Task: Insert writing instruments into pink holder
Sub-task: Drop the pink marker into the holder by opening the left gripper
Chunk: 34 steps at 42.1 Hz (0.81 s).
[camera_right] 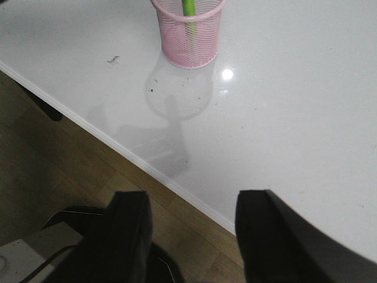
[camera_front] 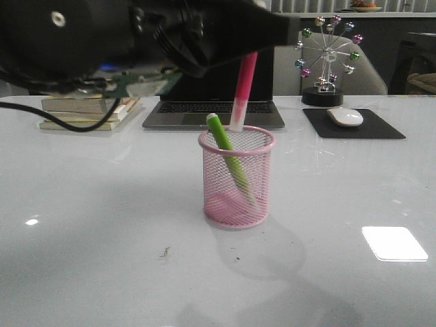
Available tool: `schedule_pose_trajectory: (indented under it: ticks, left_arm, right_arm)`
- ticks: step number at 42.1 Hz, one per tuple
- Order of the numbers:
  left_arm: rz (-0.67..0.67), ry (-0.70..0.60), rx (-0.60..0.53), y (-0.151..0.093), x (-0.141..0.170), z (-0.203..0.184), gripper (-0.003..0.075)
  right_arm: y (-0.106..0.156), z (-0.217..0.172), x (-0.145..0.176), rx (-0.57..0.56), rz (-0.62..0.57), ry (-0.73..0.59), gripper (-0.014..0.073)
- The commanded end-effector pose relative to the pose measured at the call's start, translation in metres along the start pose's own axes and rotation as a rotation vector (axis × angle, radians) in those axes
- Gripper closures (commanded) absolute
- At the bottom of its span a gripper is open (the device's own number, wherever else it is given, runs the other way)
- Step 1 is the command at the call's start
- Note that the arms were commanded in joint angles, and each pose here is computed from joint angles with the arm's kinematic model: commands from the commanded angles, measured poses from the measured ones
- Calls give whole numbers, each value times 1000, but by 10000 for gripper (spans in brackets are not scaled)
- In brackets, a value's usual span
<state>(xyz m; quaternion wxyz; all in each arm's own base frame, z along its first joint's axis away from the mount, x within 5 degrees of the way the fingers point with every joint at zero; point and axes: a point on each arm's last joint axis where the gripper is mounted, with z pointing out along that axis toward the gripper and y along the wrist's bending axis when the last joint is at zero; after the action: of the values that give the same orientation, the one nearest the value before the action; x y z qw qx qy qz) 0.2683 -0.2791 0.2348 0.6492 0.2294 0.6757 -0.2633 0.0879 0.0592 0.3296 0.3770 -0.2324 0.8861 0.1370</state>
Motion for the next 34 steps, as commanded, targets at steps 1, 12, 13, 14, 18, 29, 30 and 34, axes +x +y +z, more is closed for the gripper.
schedule_pose_trajectory:
  ticks: [1,12,13,14,18,29,30,34]
  left_arm:
    - [-9,-141,-2,-3,-23,5,510]
    - [-10,-72,5,-3,-20,5,274]
    - [-11,-64,7,-4,-22,3,274]
    - [-12,-56,9,-4,-24,2,274]
    - [-4,-17,32,-6,-41,-6,274]
    - [140,280,124,-12,-90,-47,274]
    - [155,296,126,-12,-96,-53,274]
    - [205,400,124,-8,-110,-77,274]
  right_arm:
    - [-1,-6,-11,8,-9,-84,148]
    - [-1,-6,-11,8,-9,-84,148]
    - [-1,-6,-11,8,-9,-84,148]
    - [-1,-6,-11,8,-9,-84,148]
    - [-1,-6,-11,8,-9,-84,148]
    - [-1,-6,-11,8,-9,-84,148]
    - [-1,-6,-11,8,-9,-84,148]
    - [-1,-6,-11,8,-9,-84,148]
